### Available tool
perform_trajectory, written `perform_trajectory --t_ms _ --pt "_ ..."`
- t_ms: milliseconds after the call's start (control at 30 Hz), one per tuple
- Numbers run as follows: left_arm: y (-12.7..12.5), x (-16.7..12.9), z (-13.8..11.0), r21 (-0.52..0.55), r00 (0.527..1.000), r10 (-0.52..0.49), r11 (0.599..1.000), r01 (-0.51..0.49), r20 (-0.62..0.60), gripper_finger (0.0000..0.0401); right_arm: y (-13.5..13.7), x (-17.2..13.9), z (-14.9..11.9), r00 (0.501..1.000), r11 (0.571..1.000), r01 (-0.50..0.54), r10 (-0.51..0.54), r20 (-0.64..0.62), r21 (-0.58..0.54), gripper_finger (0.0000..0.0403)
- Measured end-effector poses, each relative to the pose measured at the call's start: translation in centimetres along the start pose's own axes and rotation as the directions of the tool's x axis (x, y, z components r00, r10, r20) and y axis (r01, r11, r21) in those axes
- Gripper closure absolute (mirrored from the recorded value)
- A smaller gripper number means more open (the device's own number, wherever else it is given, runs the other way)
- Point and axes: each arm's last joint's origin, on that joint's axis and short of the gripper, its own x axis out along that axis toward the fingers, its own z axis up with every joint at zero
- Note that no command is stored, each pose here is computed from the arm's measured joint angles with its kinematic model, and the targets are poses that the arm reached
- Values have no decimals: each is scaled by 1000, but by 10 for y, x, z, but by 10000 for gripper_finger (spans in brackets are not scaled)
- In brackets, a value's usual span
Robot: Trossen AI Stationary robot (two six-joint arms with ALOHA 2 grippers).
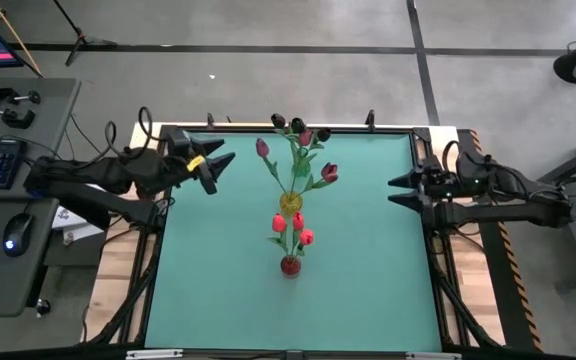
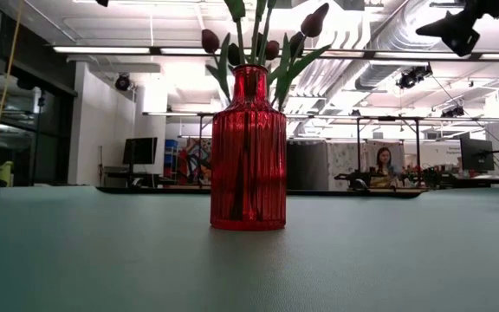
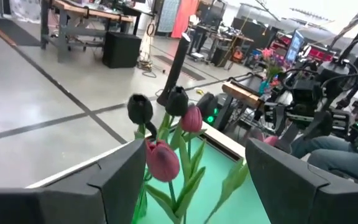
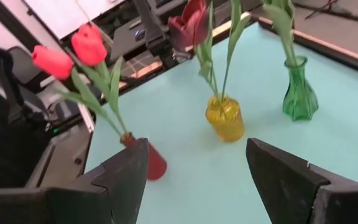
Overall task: Sort flowers into vase by color
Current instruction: Return to Home Position
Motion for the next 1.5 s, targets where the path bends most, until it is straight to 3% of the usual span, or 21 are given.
perform_trajectory --t_ms 133,333,667,800,1000,1200,1500 --pt "-4 2 -14 -21 1000 5 1000 -5 -6 140 -1 -2 -3 999 1000 -15 16 -28 10 144" --pt "2 4 -64 -127 999 -14 992 19 41 140 0 -2 -3 999 999 -26 27 -33 33 144" --pt "38 -4 -135 -237 985 -92 963 125 144 157 0 -1 -3 999 987 -13 19 -39 159 144" --pt "56 -11 -158 -269 975 -130 947 175 180 189 -1 -1 -4 999 981 -8 17 -42 195 144" --pt "78 -21 -184 -287 967 -153 935 207 202 276 -3 -1 -6 998 967 36 -23 -56 253 144" --pt "80 -21 -190 -185 974 -167 963 195 154 388 -4 -1 -8 997 949 55 -34 -73 311 148" --pt "84 -17 -191 -145 975 -179 969 198 134 396 -4 -3 -11 995 964 42 -15 -103 261 228"
